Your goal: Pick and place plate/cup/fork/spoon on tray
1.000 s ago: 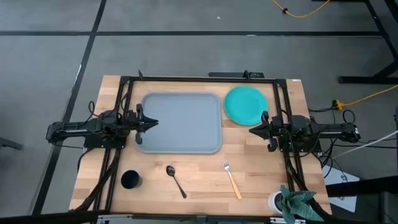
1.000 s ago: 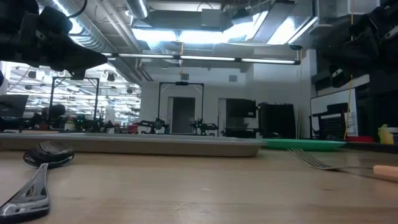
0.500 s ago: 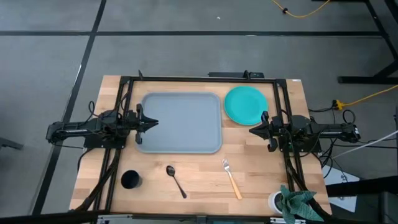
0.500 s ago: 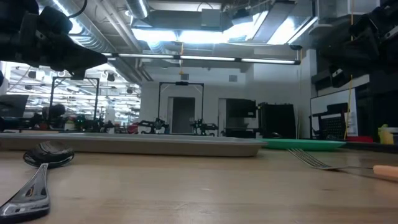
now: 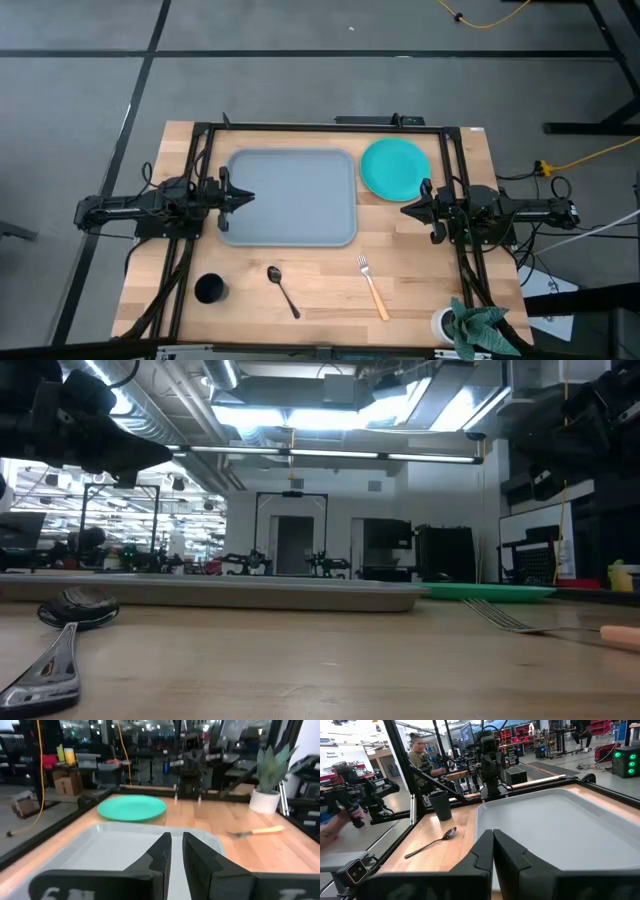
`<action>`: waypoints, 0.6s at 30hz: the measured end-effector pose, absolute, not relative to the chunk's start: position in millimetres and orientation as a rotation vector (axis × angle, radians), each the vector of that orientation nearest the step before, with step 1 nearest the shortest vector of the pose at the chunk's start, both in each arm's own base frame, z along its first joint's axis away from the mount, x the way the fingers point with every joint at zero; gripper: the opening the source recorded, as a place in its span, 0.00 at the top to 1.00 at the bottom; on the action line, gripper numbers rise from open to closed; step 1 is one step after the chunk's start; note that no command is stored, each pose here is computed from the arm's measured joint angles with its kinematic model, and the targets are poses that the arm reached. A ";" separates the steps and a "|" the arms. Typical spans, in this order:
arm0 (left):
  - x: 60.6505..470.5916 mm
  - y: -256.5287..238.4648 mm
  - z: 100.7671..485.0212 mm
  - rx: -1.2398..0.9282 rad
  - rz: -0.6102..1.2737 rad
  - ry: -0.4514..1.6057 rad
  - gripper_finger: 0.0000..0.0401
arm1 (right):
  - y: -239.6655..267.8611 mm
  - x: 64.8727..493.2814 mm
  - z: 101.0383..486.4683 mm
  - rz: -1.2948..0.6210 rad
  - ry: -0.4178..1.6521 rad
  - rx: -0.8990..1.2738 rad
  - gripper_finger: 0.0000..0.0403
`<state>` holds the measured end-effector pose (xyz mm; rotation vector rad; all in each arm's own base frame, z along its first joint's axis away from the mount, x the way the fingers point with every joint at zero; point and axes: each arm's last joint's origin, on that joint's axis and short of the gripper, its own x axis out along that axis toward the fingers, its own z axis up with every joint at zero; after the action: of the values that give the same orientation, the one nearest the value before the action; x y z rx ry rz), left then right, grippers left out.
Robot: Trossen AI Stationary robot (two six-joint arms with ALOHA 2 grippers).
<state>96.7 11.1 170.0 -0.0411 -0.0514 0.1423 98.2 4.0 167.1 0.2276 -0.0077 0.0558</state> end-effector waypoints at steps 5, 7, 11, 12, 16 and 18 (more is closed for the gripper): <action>95.4 11.0 181.7 -0.126 0.132 -0.179 0.90 | 2.4 98.1 172.9 0.008 -0.073 0.203 0.96; 94.0 10.9 188.4 -0.126 0.129 -0.249 0.90 | 2.3 97.4 179.3 0.019 -0.140 0.288 0.96; 89.0 10.3 203.3 -0.034 0.134 -0.407 0.90 | 2.1 92.6 198.7 0.056 -0.346 0.340 0.96; 88.5 10.3 204.6 -0.028 0.134 -0.421 0.90 | 2.0 90.1 204.8 0.064 -0.414 0.328 0.96; 88.4 10.7 205.2 0.006 0.155 -0.425 0.90 | 1.1 75.3 228.7 0.091 -0.705 0.316 0.96; 89.5 10.9 204.5 -0.007 0.155 -0.416 0.90 | 0.8 67.7 237.4 0.094 -0.826 0.283 0.96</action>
<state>89.5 10.9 204.5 -0.0074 -0.4157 0.1551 67.7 0.8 237.4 0.2830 -0.8259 0.0943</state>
